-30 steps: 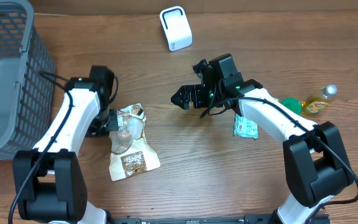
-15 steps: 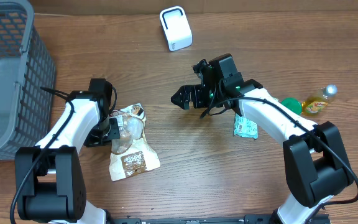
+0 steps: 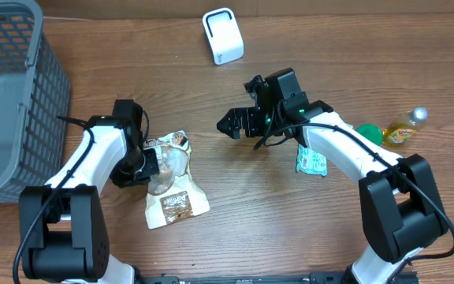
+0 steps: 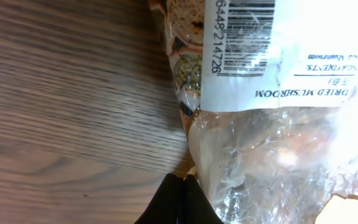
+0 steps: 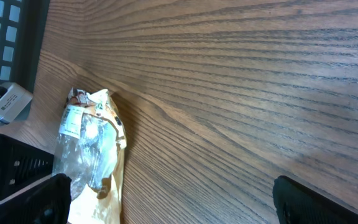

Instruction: Scan the item barcode

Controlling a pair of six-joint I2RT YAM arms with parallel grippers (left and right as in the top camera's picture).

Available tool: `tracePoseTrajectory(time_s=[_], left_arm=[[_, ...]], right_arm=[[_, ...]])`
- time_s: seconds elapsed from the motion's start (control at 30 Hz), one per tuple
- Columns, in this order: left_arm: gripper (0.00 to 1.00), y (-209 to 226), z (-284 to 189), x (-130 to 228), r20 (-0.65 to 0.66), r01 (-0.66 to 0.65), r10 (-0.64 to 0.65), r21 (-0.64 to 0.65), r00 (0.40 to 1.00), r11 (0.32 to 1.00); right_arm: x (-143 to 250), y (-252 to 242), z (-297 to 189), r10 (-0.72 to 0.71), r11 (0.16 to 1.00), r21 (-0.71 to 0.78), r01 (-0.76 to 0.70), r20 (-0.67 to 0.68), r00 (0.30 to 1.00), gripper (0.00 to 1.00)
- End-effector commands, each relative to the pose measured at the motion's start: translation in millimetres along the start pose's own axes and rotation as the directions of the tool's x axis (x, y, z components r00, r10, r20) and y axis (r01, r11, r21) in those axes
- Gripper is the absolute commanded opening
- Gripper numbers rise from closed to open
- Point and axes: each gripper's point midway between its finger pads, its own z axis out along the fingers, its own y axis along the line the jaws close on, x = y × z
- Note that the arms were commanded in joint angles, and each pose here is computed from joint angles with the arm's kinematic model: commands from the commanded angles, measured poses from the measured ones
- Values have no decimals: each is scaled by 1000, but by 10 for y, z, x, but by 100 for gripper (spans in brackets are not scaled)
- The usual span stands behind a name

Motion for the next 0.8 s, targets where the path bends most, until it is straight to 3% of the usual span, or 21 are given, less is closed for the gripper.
tracePoseTrajectory(time_s=[0.0, 0.37, 0.7, 0.77], left_arm=[[4, -194, 24, 59, -38, 12, -8, 108, 999, 994], [4, -682, -69, 38, -32, -23, 36, 341, 999, 940], [8, -925, -41, 57, 34, -141, 137, 305, 990, 942], [9, -854, -20, 30, 44, -141, 134, 263, 990, 954]], right_arm=[[-111, 58, -56, -16, 1000, -5, 16, 29, 999, 100], [-172, 90, -58, -29, 999, -19, 30, 53, 998, 100], [-103, 135, -64, -19, 999, -48, 20, 22, 1000, 99], [-2, 108, -59, 3, 999, -36, -4, -18, 1000, 91]])
